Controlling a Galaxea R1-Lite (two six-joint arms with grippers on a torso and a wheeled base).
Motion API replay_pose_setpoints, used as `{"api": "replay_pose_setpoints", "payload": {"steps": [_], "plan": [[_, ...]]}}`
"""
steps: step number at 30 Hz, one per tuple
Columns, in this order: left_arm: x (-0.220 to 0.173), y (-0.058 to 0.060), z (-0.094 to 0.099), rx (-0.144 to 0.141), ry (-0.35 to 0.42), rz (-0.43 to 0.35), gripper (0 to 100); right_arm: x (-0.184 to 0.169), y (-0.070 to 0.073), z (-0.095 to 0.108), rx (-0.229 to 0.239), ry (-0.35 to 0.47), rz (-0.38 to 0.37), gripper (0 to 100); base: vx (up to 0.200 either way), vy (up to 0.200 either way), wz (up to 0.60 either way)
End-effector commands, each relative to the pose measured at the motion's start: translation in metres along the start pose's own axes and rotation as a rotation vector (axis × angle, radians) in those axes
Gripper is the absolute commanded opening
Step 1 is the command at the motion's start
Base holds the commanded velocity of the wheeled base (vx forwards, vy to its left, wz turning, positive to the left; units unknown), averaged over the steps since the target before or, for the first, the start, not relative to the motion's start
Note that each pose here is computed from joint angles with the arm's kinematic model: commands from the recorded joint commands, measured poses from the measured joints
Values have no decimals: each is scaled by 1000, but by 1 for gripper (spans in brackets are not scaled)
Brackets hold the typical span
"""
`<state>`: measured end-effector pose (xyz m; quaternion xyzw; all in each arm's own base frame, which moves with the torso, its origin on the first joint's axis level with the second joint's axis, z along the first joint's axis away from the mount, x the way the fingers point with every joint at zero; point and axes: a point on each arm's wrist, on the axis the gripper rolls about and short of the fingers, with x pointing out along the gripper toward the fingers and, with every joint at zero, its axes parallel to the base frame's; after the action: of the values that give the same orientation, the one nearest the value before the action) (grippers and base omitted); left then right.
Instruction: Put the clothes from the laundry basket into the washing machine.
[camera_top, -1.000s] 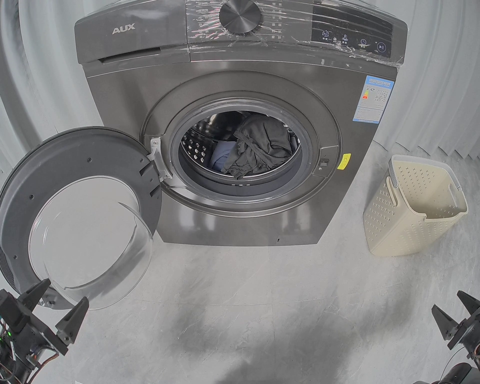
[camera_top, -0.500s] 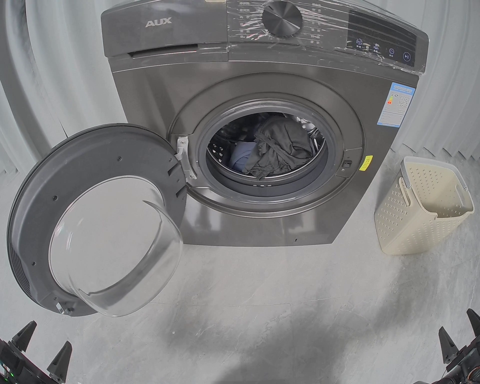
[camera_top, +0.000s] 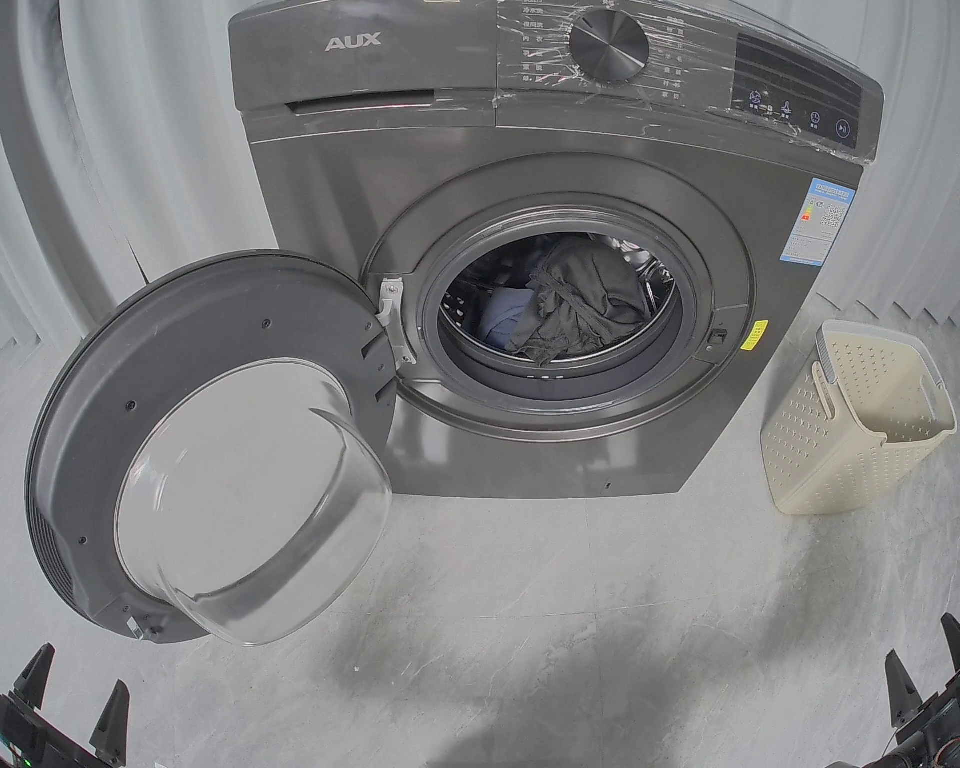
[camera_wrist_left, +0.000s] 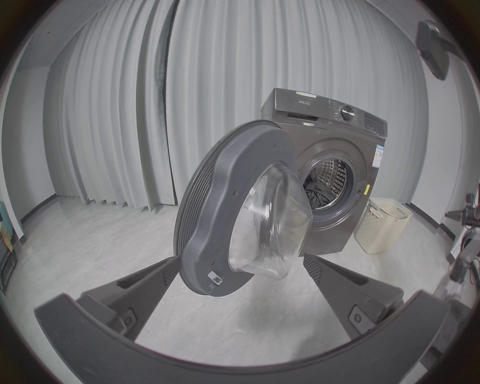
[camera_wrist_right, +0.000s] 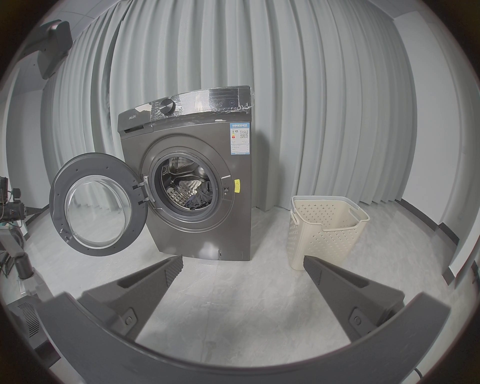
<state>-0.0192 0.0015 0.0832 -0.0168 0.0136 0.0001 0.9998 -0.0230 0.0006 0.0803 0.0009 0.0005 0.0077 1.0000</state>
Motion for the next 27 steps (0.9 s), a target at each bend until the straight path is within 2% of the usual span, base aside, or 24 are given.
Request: {"api": "replay_pose_setpoints", "payload": {"steps": [1,13,16,19,24,27], "plan": [[-3,-1,-8,20,-24,13,100,1,0,-5,-1,14,8,100,0,0,0],[-3,-1,-8,12,-26,13,100,1,0,-5,0,13,11,100,0,200,0],[-3,-1,-8,12,-26,13,100,1,0,-5,2,13,9,100,0,0,0],[-3,-1,-8,-2,-25,13,100,1,0,-5,2,13,9,100,0,0,0],[-3,-1,-8,-9,-25,12,100,1,0,-5,2,13,9,100,-200,0,0],[-3,-1,-8,-8,-25,10,100,1,0,-5,2,13,9,100,0,0,0]]}}
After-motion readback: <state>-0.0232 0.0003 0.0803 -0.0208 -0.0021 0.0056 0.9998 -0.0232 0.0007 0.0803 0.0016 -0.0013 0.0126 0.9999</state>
